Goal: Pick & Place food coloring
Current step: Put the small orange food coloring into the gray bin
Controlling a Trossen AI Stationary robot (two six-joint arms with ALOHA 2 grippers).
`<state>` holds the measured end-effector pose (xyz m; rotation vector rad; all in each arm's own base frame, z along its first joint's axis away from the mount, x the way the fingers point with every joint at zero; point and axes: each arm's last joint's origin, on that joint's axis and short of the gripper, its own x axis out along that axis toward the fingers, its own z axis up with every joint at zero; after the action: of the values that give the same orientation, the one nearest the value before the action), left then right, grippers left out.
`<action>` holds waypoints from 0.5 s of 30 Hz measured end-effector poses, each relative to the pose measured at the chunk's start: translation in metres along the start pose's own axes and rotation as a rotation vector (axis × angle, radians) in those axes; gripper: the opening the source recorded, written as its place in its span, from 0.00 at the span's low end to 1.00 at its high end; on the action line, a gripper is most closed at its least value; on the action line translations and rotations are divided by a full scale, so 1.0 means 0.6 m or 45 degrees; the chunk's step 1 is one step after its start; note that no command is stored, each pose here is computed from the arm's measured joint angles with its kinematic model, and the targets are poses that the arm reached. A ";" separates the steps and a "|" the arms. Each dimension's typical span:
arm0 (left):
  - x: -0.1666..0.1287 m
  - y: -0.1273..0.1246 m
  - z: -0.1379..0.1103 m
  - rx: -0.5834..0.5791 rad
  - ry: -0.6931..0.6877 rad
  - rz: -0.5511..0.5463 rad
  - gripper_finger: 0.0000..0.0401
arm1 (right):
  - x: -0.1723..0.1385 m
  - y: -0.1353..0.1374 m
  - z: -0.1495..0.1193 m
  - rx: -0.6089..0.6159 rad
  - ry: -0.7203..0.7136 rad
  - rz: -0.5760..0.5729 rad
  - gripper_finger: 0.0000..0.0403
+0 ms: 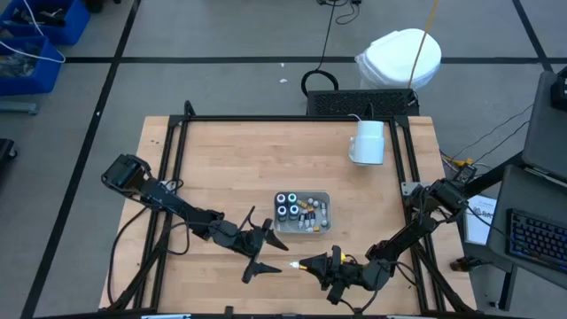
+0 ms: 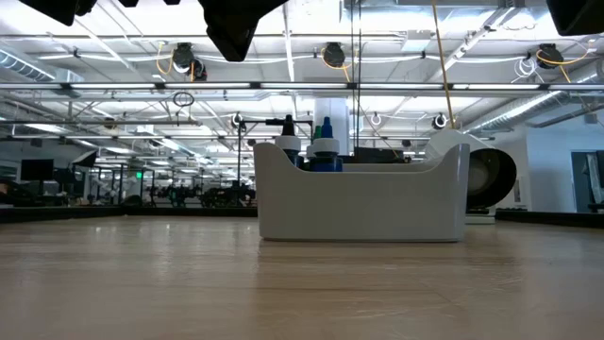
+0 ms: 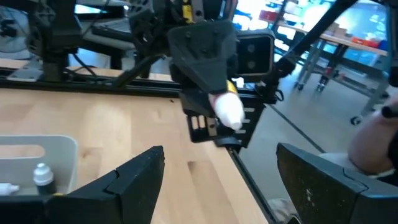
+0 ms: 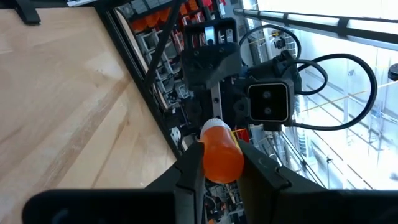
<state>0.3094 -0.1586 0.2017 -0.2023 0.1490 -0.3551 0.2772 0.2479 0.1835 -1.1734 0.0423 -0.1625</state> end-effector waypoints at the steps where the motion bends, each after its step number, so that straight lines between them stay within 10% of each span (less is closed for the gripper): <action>1: 0.000 0.001 0.001 -0.002 -0.006 0.011 0.78 | 0.000 0.000 0.000 0.000 0.000 0.000 0.16; 15: 0.000 0.007 -0.001 -0.065 -0.012 0.130 0.78 | 0.007 -0.002 -0.005 0.003 0.012 -0.005 0.17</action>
<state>0.3105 -0.1551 0.2001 -0.2459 0.1584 -0.2485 0.2807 0.2441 0.1835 -1.1702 0.0479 -0.1719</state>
